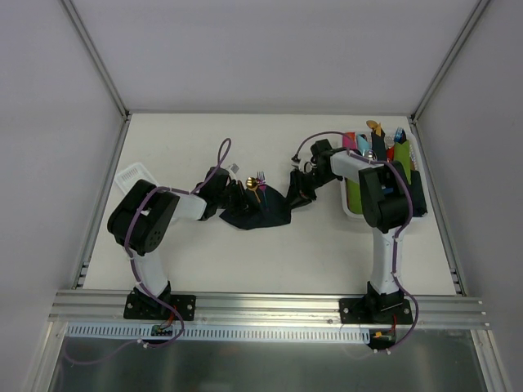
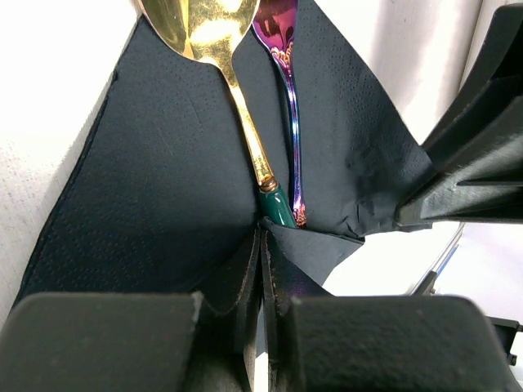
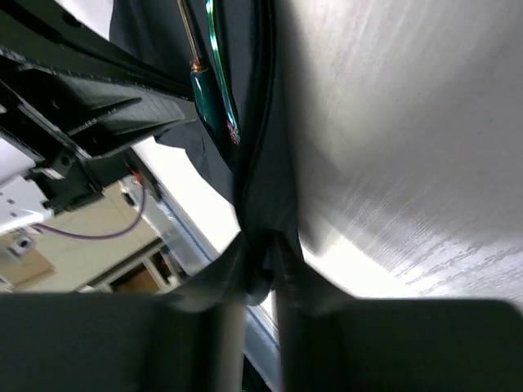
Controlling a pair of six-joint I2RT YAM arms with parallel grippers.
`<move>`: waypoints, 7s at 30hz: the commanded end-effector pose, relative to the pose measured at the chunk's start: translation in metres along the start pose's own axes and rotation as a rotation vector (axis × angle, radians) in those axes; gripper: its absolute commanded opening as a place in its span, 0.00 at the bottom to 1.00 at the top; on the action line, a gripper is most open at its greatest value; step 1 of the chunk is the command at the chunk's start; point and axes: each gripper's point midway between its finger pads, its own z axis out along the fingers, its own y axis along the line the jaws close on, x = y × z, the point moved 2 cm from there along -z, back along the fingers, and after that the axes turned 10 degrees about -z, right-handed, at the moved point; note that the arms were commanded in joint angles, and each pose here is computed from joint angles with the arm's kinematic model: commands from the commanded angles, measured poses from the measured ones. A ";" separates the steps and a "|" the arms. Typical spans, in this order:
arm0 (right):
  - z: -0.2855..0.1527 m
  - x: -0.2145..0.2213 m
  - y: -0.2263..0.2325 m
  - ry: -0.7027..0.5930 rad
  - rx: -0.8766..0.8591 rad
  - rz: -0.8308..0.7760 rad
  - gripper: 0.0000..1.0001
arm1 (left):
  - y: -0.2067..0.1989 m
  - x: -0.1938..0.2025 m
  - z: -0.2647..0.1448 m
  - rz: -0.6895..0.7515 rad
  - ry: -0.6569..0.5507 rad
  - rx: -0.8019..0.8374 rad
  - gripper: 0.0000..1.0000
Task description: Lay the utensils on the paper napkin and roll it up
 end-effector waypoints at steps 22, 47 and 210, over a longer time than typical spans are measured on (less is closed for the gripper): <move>0.024 -0.026 0.076 -0.049 -0.221 0.052 0.00 | 0.032 0.005 0.005 -0.039 0.009 -0.122 0.00; 0.085 -0.001 0.035 0.033 -0.094 0.126 0.11 | 0.029 0.007 -0.004 -0.040 -0.005 -0.119 0.00; 0.020 -0.018 0.047 -0.193 -0.006 -0.202 0.17 | 0.046 0.035 -0.002 0.070 0.201 -0.276 0.00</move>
